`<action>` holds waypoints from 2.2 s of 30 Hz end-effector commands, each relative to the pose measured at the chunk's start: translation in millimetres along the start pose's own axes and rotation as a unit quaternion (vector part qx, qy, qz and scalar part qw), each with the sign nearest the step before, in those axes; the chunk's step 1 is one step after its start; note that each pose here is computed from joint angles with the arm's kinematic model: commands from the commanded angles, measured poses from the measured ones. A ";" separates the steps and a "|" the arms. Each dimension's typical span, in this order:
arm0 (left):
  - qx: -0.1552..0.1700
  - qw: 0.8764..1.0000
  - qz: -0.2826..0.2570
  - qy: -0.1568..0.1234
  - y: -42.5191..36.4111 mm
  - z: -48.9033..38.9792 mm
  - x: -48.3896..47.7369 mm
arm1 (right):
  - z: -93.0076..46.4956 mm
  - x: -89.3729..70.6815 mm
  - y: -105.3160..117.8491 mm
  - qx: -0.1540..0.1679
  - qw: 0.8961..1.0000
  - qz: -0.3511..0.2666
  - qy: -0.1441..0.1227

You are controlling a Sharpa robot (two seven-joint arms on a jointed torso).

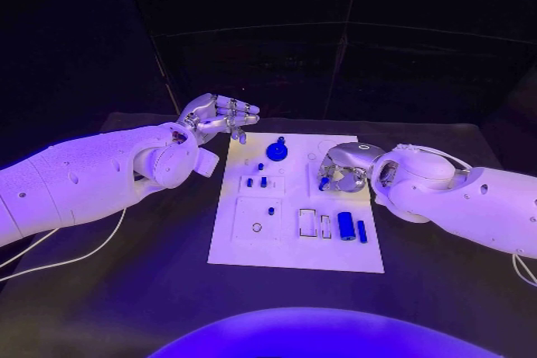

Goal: Assemble the parts on the task board

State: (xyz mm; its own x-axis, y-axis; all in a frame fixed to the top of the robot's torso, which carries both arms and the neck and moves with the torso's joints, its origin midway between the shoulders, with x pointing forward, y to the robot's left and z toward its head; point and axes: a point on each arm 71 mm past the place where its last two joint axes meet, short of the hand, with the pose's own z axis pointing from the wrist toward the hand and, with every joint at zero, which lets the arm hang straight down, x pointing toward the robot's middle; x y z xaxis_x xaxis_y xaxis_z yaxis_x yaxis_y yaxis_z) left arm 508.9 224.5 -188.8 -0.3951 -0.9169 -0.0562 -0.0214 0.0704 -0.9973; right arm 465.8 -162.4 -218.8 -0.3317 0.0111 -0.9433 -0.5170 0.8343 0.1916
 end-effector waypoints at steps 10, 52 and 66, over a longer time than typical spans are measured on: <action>0.002 1.000 -0.003 0.004 -1.5 0.4 1.3 | -1.0 -4.0 3.5 -0.007 1.000 -0.008 -0.026; 0.005 1.000 -0.004 0.010 -1.4 6.2 8.7 | 7.6 17.4 126.4 -0.177 0.979 0.084 -0.055; 0.004 1.000 -0.005 0.013 -1.4 7.0 10.4 | 15.1 44.8 133.6 -0.178 0.983 0.050 -0.005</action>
State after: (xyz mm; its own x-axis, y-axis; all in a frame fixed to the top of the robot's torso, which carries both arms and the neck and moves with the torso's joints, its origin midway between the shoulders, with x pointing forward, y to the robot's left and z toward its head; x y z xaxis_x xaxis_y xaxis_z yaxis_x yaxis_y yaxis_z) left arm 511.2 213.7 -189.7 -0.4090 -0.9111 -0.0514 -0.0211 0.0657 -0.9976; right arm 395.3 -43.8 -237.8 -0.3925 0.1345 -0.9098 -0.7078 0.5875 0.3922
